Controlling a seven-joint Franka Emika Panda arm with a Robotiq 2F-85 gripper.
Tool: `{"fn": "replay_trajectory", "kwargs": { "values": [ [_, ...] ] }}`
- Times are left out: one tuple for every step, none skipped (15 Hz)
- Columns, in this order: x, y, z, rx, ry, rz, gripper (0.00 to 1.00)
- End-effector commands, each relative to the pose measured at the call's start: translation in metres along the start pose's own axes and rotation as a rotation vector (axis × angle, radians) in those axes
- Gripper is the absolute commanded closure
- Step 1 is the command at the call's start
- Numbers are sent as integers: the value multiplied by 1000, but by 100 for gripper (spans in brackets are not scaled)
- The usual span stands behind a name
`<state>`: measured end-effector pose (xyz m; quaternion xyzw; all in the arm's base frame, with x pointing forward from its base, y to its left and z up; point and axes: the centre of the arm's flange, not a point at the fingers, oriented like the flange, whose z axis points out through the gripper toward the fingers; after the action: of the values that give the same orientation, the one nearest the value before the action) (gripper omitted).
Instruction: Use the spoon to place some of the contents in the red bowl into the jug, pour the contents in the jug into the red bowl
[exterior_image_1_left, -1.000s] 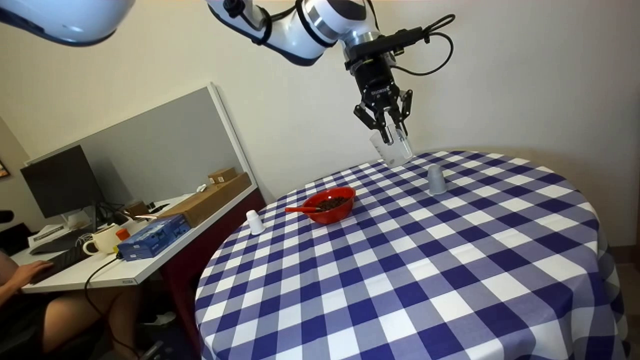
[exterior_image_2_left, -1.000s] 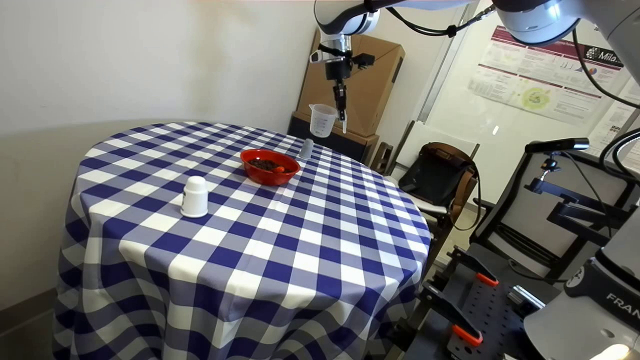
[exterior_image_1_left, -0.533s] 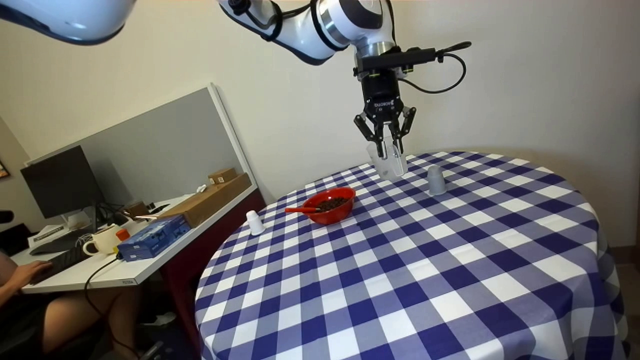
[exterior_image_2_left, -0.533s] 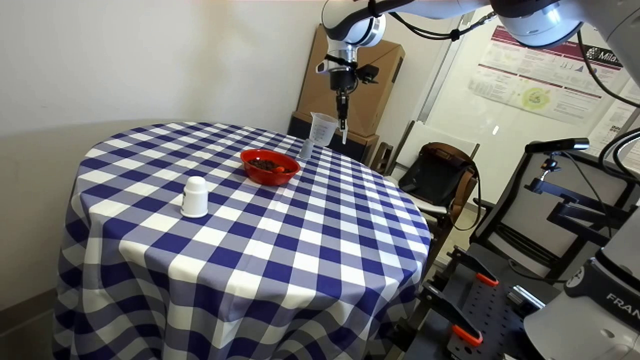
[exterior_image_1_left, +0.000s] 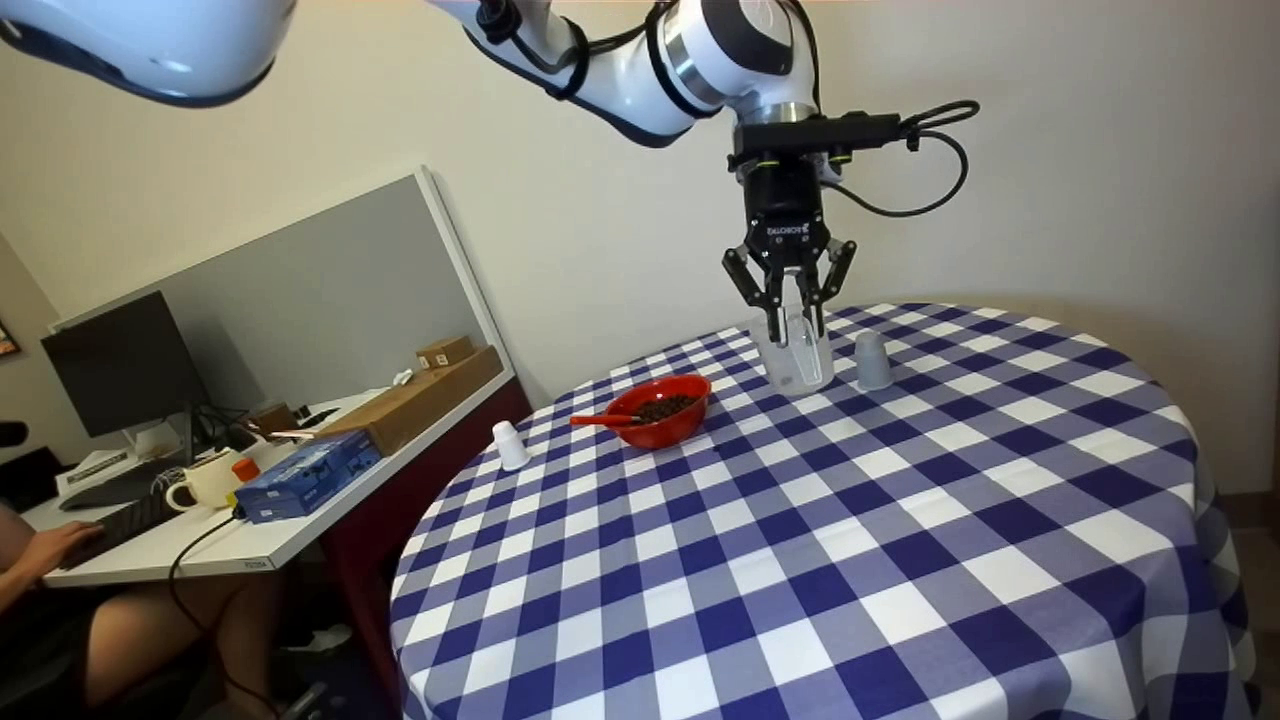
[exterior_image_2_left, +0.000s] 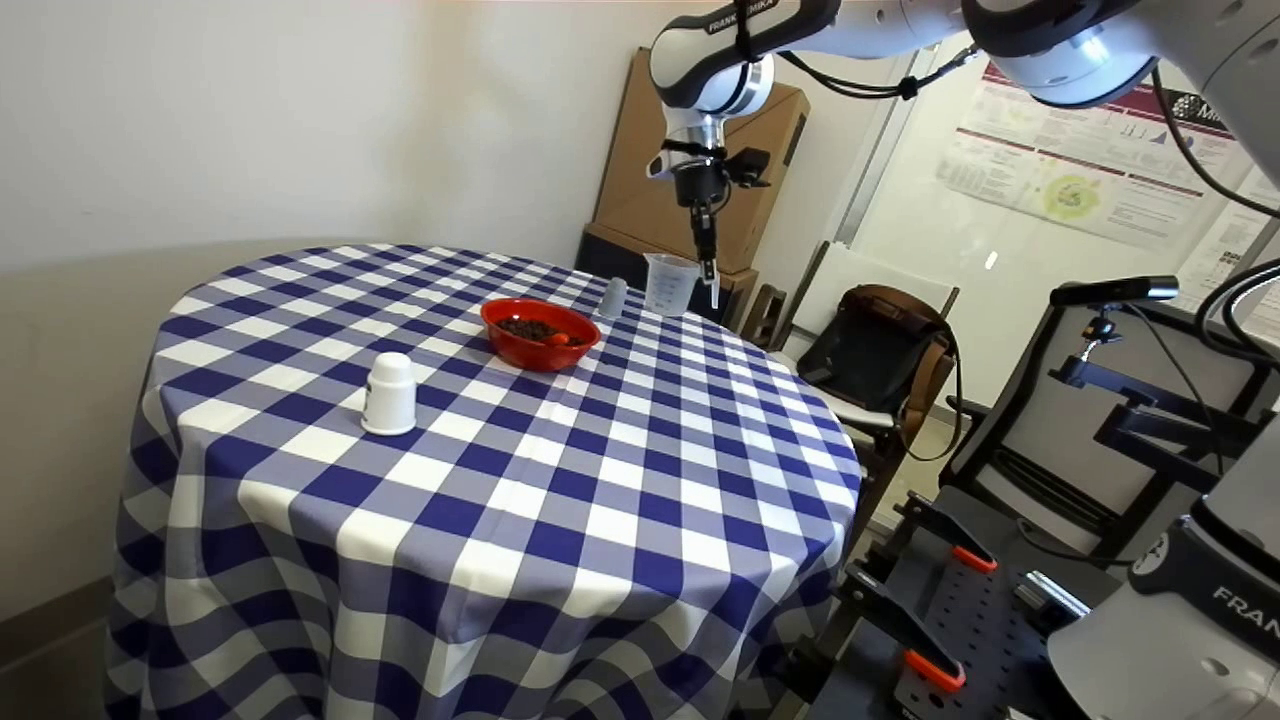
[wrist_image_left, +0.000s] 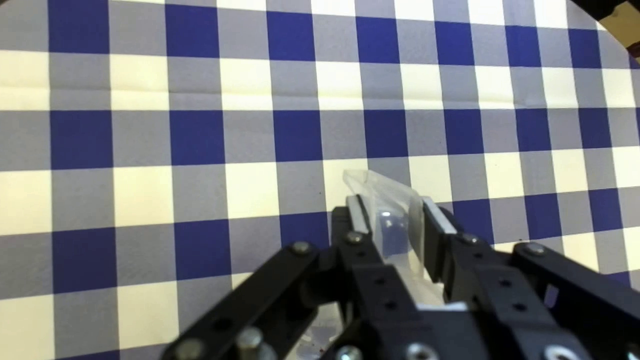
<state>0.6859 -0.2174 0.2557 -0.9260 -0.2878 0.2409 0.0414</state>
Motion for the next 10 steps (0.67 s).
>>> {"fn": "replay_trajectory", "kwargs": {
  "values": [
    [14, 14, 19, 31, -3, -14, 89],
    [17, 15, 25, 35, -8, -16, 89],
    [19, 18, 32, 39, -12, -18, 89],
    [21, 19, 37, 42, -14, -22, 89],
    [23, 21, 41, 45, -17, -23, 89],
    [23, 22, 45, 46, -16, -26, 89],
    [23, 23, 48, 45, -16, -28, 89],
    [23, 24, 49, 45, -16, -30, 89],
    [21, 24, 50, 49, -14, -37, 88],
    [20, 25, 50, 47, -16, -45, 47]
  ]
}}
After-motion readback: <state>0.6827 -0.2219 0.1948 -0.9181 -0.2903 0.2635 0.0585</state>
